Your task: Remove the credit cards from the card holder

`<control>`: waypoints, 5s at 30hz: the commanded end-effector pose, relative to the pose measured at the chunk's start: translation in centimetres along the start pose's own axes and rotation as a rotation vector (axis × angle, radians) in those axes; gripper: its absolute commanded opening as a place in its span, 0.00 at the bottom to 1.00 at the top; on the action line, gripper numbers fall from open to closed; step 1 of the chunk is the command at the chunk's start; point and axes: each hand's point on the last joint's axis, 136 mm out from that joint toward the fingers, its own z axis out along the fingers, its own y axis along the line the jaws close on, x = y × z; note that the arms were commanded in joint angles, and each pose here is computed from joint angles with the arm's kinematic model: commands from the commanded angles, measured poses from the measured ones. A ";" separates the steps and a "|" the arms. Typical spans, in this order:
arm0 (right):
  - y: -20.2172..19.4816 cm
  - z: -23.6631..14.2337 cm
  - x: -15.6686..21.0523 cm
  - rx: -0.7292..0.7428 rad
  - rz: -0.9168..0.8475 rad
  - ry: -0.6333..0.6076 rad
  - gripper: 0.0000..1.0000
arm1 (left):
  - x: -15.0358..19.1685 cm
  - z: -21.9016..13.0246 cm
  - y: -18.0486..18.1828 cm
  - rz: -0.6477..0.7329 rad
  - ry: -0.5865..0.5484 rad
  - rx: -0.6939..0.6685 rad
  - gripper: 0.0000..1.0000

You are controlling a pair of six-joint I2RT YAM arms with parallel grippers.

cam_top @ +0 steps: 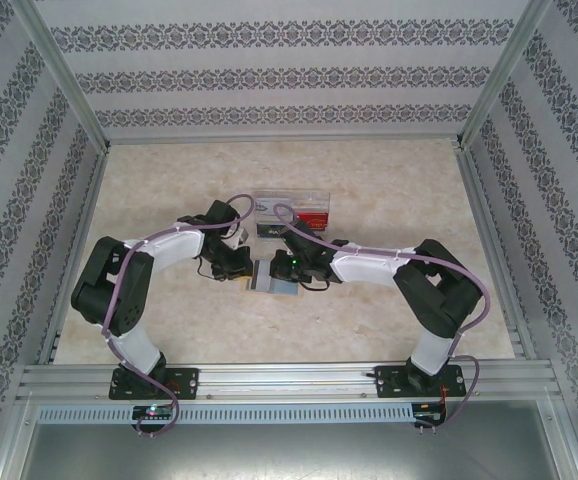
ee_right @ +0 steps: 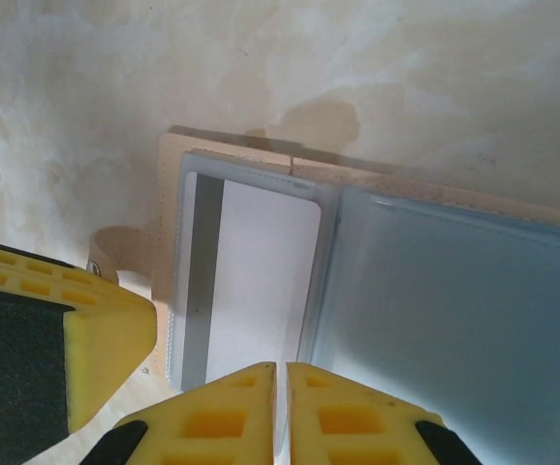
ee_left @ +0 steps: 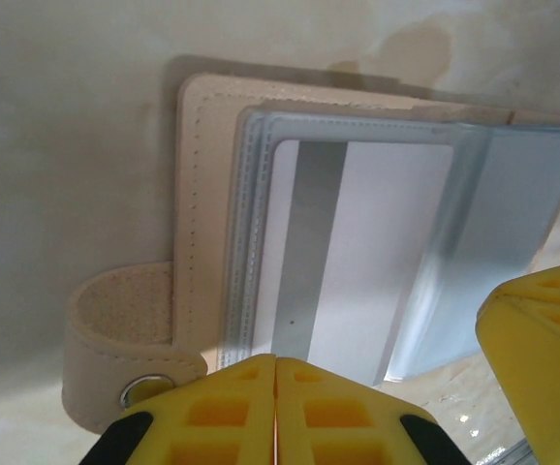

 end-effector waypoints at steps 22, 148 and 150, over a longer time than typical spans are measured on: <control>-1.5 2.0 0.9 -0.034 0.141 0.075 0.17 | 0.8 1.9 1.4 -0.056 0.041 -0.033 0.09; 6.0 -5.8 -16.3 0.491 -1.689 0.072 0.00 | 1.0 -16.8 3.7 -0.134 -0.597 -0.264 1.00; 6.0 -5.4 -16.4 0.483 -1.689 0.073 0.00 | 1.1 -16.9 3.9 -0.137 -0.600 -0.264 1.00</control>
